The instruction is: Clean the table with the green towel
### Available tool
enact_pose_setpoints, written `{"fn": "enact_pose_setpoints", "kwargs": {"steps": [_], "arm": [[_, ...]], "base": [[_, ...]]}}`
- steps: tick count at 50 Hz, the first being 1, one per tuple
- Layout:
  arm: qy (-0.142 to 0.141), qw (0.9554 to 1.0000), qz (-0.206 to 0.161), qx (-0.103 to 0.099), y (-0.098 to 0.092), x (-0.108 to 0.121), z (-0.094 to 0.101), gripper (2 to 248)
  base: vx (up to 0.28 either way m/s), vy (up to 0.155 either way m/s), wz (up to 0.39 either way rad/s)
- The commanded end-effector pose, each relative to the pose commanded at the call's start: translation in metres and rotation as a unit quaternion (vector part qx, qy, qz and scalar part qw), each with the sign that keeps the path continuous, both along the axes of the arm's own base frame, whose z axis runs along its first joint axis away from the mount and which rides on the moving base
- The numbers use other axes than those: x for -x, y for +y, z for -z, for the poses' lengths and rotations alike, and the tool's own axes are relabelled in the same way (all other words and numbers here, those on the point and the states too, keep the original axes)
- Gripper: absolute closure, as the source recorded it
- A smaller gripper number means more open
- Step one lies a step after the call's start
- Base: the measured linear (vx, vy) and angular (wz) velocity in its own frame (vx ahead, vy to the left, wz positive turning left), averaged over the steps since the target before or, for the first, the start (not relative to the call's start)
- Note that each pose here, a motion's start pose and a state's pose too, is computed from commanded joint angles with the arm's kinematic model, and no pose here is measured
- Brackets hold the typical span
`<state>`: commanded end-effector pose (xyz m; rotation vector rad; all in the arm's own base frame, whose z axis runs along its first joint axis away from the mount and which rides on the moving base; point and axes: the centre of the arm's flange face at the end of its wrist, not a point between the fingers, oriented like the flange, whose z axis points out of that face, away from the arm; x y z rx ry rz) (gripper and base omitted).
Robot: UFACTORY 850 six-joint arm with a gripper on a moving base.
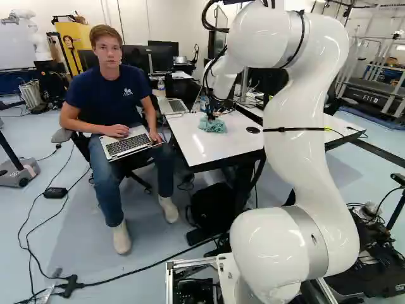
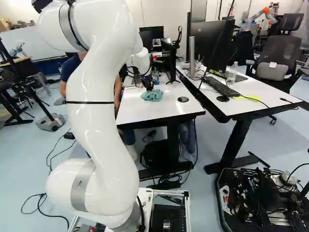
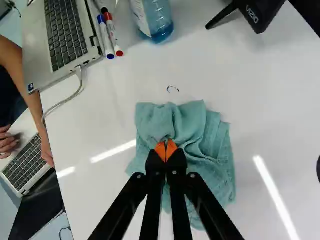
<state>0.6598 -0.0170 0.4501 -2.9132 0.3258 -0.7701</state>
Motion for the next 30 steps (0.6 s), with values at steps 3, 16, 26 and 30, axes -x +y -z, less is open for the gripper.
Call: {"fn": "enact_pose_setpoints", "kwargs": {"steps": [3,16,26,30], "arm": [[0.0,1.0,0.004,0.0,-0.006,0.001,0.0,228],[-0.002,0.9998,0.021,0.0,-0.029,-0.004,0.0,228],[-0.009,0.9997,0.025,0.001,-0.034,-0.02,0.002,228],[-0.013,0.9996,0.024,0.001,-0.034,-0.027,0.002,228]], "base": [[0.0,0.0,0.0],[0.0,0.0,0.0],[0.0,0.0,0.0],[0.0,0.0,0.0]]}}
